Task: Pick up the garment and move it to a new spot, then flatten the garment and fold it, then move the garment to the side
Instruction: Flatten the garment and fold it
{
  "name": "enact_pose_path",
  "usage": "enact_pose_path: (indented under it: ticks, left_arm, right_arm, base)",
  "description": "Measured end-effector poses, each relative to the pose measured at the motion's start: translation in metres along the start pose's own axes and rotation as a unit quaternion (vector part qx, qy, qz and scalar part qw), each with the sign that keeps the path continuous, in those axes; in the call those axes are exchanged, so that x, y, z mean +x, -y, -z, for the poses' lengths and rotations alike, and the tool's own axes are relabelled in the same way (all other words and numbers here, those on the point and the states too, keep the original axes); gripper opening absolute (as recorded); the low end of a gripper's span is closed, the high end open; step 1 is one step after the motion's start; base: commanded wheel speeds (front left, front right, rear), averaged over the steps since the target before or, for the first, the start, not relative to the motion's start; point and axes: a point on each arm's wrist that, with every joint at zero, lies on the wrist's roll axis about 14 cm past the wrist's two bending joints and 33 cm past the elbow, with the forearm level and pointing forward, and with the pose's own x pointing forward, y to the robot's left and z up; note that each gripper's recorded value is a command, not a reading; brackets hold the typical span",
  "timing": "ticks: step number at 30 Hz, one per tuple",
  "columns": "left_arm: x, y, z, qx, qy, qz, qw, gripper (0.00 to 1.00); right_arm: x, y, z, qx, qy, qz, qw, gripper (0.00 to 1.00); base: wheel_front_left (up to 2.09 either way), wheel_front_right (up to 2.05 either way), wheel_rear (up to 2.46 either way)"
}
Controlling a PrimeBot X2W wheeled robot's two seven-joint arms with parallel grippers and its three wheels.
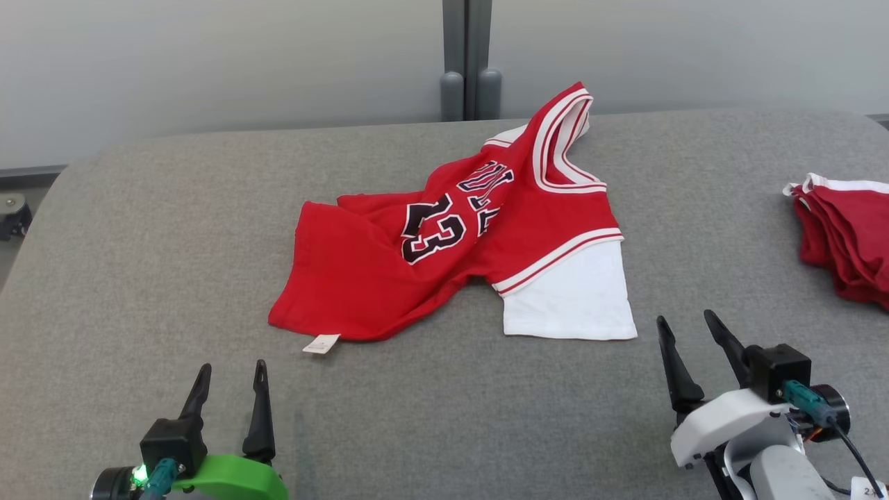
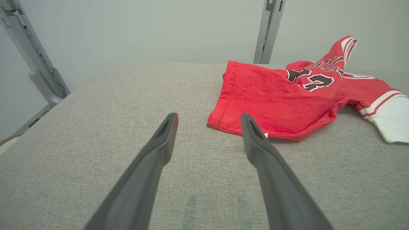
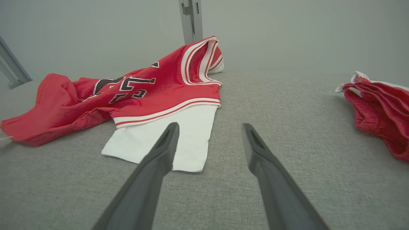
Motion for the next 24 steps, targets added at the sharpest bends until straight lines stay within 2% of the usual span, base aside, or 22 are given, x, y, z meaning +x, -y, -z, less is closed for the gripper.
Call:
enact_pose_path:
  ticks: [5,11,16,24]
  left_arm:
    - [0.001,0.008,0.001,-0.004,-0.001,0.01,1.0,1.0]
    - [0.001,0.009,0.008,-0.01,-0.012,0.011,1.0,1.0]
    - [0.017,0.009,0.007,-0.011,-0.011,0.013,1.0,1.0]
    - [0.073,0.004,0.008,0.006,-0.019,0.023,1.0,1.0]
  right_arm:
    - [-0.018,0.007,0.014,0.012,-0.018,0.014,1.0,1.0]
    - [-0.016,0.007,0.019,0.015,-0.026,0.013,0.999,1.0]
    - [0.0,0.0,0.016,0.014,-0.02,0.001,1.0,1.0]
    - [0.041,-0.012,0.021,0.021,-0.021,-0.023,0.999,1.0]
  base:
    - [0.0,0.0,0.0]
    - [0.0,0.0,0.0]
    - [0.0,0.0,0.0]
    - [0.0,0.0,0.0]
